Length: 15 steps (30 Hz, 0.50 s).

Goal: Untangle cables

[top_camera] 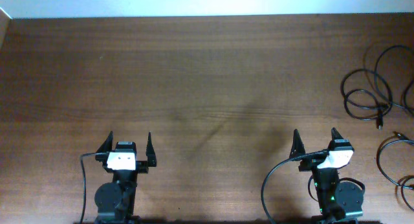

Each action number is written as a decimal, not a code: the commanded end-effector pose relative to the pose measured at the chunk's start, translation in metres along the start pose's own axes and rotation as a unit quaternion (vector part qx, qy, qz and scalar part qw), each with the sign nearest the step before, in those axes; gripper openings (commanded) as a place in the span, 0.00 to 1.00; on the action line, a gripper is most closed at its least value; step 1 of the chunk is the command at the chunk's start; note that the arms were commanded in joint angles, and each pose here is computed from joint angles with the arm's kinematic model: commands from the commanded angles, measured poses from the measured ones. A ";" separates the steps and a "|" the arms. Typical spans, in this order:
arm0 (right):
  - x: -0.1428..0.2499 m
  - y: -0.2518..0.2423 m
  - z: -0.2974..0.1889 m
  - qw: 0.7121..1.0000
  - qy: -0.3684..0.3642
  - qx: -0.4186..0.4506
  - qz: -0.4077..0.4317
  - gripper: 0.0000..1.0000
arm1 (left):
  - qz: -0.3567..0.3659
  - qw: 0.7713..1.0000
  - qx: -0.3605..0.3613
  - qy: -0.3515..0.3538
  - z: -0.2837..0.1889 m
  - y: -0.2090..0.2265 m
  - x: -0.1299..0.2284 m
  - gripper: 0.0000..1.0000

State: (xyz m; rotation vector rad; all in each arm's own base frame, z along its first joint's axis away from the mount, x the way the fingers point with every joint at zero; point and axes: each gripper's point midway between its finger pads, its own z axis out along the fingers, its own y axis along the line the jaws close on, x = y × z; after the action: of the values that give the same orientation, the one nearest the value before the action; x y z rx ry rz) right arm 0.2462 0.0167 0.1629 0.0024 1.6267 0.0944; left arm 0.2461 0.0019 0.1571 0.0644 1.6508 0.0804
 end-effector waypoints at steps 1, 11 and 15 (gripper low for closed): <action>0.007 0.000 0.000 1.000 0.012 -0.006 -0.026 0.99 | 0.008 1.000 0.001 0.000 0.000 -0.001 0.001 0.99; 0.007 -0.001 0.000 1.000 0.011 -0.005 -0.022 0.99 | 0.008 1.000 0.001 0.000 0.000 -0.001 0.001 0.99; 0.007 -0.001 0.000 1.000 0.011 -0.005 -0.022 0.99 | 0.008 1.000 0.001 0.000 0.000 -0.001 0.001 0.99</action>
State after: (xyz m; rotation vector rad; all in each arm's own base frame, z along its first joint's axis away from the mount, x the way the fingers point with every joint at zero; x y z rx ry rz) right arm 0.2459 0.0166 0.1571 -0.0375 1.6492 0.0689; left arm 0.2461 0.0019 0.1571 0.0644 1.6508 0.0804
